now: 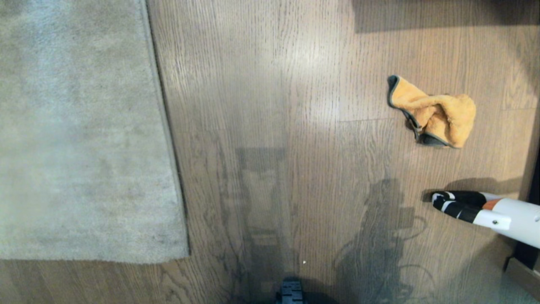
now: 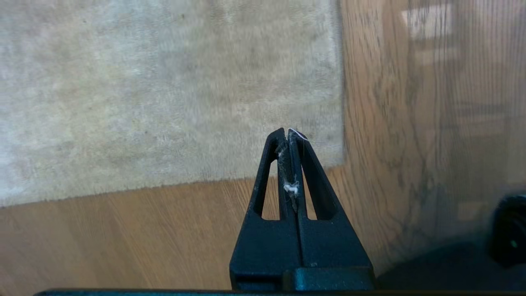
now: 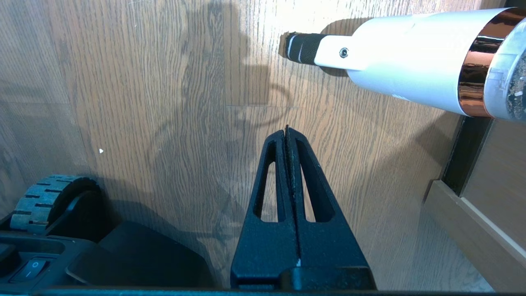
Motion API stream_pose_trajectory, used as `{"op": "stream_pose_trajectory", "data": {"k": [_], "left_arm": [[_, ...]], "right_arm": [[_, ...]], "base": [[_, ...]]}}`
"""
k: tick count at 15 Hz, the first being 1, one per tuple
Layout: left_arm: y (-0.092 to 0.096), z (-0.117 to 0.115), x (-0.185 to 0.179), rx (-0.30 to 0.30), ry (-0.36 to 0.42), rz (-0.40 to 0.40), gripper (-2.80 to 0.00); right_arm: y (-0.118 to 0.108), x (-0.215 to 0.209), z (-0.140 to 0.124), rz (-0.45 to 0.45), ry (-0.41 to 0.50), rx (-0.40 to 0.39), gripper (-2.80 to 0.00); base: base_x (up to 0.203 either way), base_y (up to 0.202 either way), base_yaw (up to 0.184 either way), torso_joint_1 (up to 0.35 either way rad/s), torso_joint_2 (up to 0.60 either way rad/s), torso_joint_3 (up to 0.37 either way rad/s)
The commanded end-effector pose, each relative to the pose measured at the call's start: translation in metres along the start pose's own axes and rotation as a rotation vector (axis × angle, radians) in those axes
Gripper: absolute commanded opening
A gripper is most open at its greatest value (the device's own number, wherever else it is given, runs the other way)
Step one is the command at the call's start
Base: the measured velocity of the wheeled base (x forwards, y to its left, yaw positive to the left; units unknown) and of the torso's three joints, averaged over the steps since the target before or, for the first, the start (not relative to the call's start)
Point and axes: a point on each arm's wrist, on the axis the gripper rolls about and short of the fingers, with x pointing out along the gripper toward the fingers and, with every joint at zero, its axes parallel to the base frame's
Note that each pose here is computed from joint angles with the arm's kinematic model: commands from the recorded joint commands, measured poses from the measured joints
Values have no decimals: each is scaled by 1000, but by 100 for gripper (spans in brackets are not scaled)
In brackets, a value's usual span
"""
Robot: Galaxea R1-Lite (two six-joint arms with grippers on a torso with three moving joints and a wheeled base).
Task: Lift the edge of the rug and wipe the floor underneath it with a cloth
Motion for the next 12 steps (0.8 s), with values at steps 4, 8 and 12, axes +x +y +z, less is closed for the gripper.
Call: {"op": "stream_pose_trajectory", "data": {"k": [4,8,12], "left_arm": [[0,-1,0,-3,-1,-9,-280],[0,-1,0,0,-1,-10,-280],[0,-1,0,-2,-1,-10,-280]], "right_arm": [[0,0,0,1,3,-1,-280],[0,0,0,1,3,-1,-280],[0,0,0,1,3,-1,-280]], "base": [[0,0,0,0,0,0],[0,0,0,0,0,0],[0,0,0,1,1,17]]}}
